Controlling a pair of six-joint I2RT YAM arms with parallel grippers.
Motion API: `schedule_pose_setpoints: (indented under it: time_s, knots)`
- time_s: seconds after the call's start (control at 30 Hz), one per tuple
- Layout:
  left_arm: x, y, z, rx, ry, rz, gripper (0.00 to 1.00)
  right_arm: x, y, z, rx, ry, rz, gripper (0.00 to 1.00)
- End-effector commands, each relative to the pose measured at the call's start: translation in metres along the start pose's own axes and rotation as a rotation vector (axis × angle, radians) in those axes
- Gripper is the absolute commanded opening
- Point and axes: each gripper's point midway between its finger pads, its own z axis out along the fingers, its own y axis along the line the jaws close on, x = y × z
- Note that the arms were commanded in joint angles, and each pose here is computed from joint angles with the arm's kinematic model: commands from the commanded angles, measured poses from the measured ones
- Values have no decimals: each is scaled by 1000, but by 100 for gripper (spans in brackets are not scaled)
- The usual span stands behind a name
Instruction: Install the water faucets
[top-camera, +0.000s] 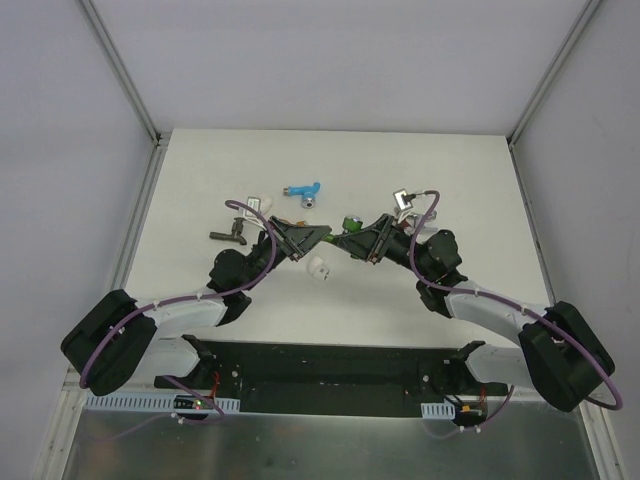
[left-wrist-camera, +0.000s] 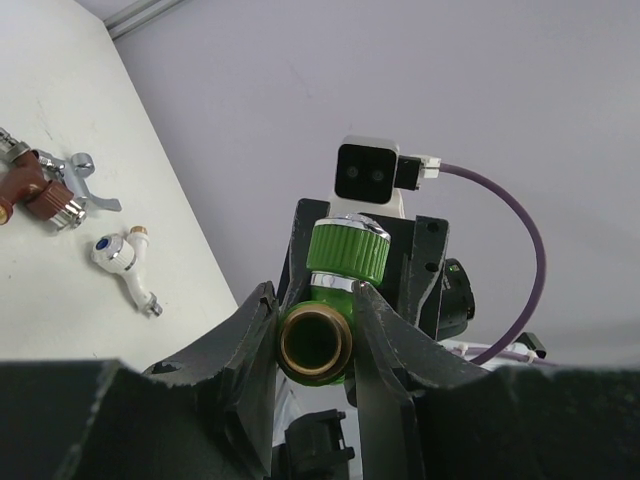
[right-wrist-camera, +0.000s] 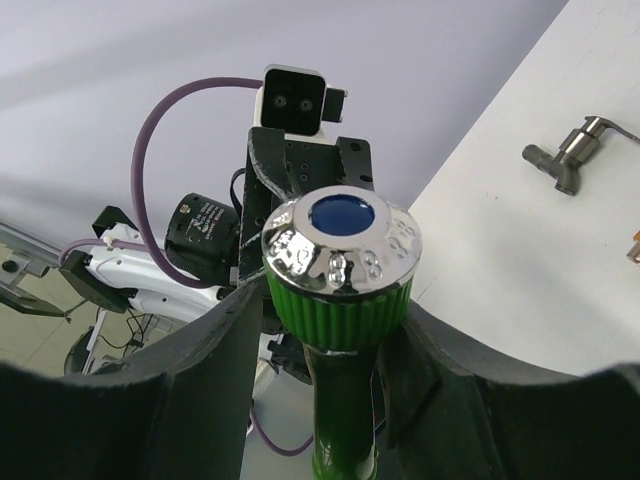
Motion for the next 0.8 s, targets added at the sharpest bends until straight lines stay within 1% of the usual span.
schedule_pose_setpoints:
  time_s: [0.0, 0.13, 0.4, 0.5, 0.57, 0.6, 0.67, 0.7, 0.73, 0.77]
  knots:
    - [-19, -31, -2, 118, -103, 16, 0, -3, 37, -3, -159, -5, -80, 56]
    - [-20, -30, -3, 115, -113, 16, 0, -3, 34, -3, -151, -10, -80, 57]
    - [-22, -29, -4, 108, -131, 17, 0, 0, 30, -3, -143, -6, -88, 42]
    - [-22, -28, -4, 104, -135, 16, 0, 1, 30, -4, -139, -2, -98, 33]
    - [-21, -26, -5, 98, -133, 24, 0, 1, 28, -5, -129, 2, -105, 24]
    - [-21, -23, -6, 89, -134, 30, 0, 2, 27, -6, -124, 3, -113, 17]
    - [-19, -16, -9, 64, -128, 49, 0, 2, 24, -8, -106, 5, -139, 0]
    - [-17, -12, -10, 44, -119, 55, 0, 1, 23, -9, -97, 2, -151, 0]
    - [-16, -7, -12, 16, -110, 66, 6, 1, 23, -11, -88, 3, -170, 0]
    - [-14, 0, -13, -17, -98, 86, 15, 0, 21, -13, -75, 0, -194, 0]
